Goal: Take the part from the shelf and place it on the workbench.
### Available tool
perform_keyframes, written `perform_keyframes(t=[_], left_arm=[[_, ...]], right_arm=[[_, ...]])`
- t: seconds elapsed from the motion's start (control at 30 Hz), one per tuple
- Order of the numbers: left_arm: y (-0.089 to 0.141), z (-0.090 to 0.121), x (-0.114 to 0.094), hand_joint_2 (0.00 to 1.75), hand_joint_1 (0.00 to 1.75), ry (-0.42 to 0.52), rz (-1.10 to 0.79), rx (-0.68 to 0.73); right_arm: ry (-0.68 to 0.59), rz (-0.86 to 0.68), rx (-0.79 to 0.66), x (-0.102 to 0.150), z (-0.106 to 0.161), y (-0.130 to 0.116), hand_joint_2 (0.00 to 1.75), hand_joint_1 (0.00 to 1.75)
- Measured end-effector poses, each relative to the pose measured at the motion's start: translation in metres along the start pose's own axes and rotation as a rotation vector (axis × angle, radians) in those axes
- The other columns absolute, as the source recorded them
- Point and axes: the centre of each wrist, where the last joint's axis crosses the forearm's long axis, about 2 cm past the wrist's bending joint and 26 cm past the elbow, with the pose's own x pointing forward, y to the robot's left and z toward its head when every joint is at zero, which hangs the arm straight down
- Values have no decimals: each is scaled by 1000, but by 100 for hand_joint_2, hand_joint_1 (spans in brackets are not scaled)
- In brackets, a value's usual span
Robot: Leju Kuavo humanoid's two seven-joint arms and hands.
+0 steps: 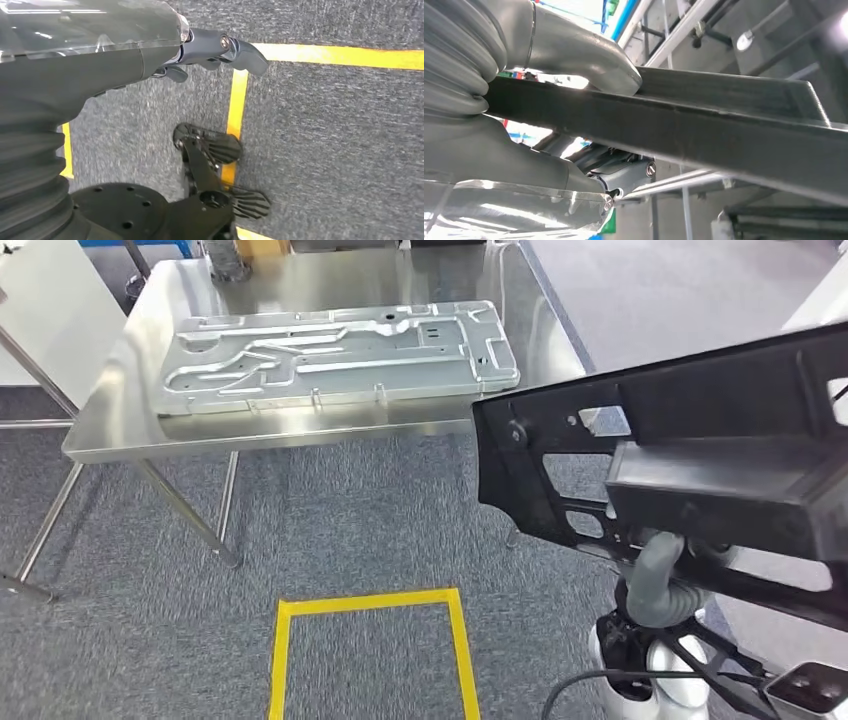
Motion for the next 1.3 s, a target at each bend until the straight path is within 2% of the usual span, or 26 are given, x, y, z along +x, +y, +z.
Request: perform_keyframes(t=[0.17,0.43,1.3], left_arm=[[0,-1,2,175,0,-5,0,-1],[2,2,-6,175,0,10,-3,3],[3,0,0,175,0,-8,-4,7]], right_arm=[[-7,0,4,0,-2,0,175,164],[-1,1,1,0,0,0,175,164],[-11,-9,3,4,0,-2,175,164]])
